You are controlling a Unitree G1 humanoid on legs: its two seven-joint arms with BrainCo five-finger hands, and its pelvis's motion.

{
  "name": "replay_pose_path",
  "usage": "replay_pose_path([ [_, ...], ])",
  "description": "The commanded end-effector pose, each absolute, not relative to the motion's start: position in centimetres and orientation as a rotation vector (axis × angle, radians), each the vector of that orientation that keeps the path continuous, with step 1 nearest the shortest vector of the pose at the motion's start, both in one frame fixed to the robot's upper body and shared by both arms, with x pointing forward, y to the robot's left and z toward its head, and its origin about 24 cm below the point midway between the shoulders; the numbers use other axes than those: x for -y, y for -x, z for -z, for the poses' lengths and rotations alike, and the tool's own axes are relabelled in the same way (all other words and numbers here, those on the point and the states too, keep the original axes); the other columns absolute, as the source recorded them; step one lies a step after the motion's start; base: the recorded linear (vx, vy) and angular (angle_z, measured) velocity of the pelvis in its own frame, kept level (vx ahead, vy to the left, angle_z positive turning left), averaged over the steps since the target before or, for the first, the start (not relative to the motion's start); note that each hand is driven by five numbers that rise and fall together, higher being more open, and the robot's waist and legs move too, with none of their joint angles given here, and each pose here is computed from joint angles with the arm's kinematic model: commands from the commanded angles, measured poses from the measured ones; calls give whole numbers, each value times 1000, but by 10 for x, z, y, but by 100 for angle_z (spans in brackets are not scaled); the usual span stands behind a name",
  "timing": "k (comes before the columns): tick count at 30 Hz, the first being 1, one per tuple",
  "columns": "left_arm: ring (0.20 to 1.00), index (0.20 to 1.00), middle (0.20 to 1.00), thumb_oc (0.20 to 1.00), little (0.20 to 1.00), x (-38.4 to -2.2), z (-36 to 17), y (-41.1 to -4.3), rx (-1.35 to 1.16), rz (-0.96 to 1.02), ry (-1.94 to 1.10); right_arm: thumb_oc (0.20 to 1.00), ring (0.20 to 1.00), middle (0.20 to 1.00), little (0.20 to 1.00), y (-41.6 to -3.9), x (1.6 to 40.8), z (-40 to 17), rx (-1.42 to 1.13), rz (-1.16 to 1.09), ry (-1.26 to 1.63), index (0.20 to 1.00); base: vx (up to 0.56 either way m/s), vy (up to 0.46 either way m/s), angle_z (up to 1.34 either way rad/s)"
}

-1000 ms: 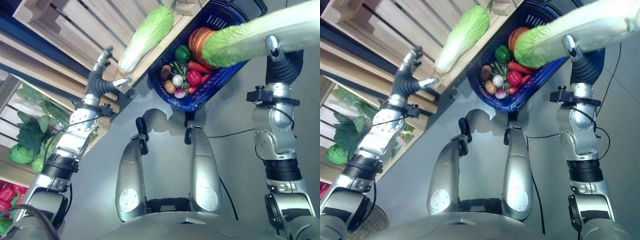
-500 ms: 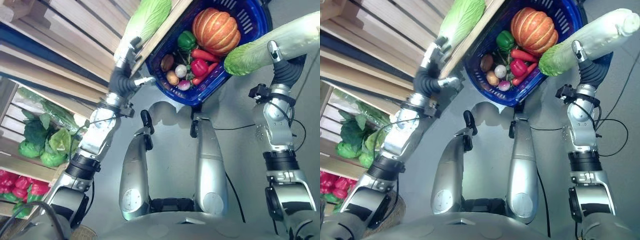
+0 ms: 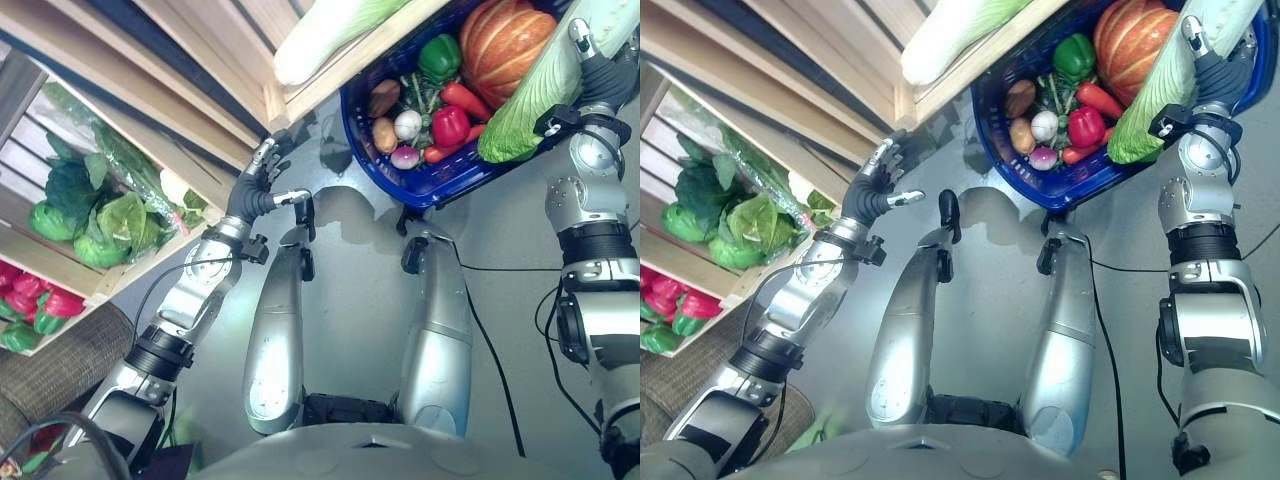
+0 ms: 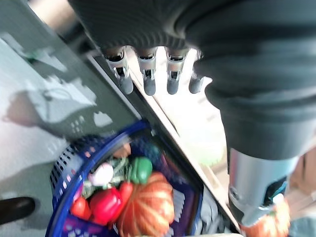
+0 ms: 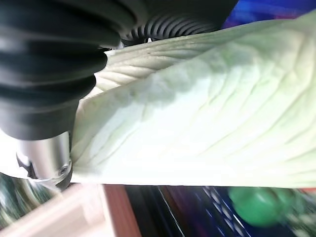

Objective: Pick up fruits and vegetables into the basket

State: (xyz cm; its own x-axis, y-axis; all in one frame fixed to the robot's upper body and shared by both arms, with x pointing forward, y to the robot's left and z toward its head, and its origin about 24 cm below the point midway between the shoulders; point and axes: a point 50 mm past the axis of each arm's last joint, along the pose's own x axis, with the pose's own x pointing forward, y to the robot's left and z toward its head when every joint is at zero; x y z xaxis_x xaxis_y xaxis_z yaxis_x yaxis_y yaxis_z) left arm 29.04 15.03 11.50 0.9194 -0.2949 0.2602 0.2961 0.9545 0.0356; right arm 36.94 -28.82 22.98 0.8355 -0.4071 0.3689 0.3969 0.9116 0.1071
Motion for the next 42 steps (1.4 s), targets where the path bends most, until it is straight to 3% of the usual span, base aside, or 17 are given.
replay_pose_path([
  [1,1000,1000,1000,1000,1000,-147,-126,-282,357,314,85,200,200,200,200,-374,283,-209,296,338,-37,200,20,-36,25],
  [12,1000,1000,1000,1000,1000,-148,-131,-285,394,372,56,200,200,200,200,-386,276,-156,11,220,-364,200,6,-30,10],
  [13,1000,1000,1000,1000,1000,-148,-131,-285,402,377,50,529,529,529,529,-385,277,-151,-10,229,-374,529,-7,-29,7],
  [14,1000,1000,1000,1000,1000,-146,-135,-285,421,384,43,1000,1000,1000,1000,-384,278,-143,-43,253,-386,1000,-8,-25,5],
  [32,1000,1000,1000,1000,1000,-125,-214,-268,902,372,83,1000,1000,1000,1000,-357,267,-125,144,577,-332,1000,-12,30,-9],
  [38,1000,1000,1000,1000,1000,-119,-227,-269,952,277,49,1000,1000,1000,1000,-340,242,-131,273,507,-151,1000,-11,53,-16],
  [42,1000,1000,1000,1000,1000,-124,-234,-269,981,152,46,1000,1000,1000,1000,-318,212,-125,347,341,21,1000,1,84,-21],
])
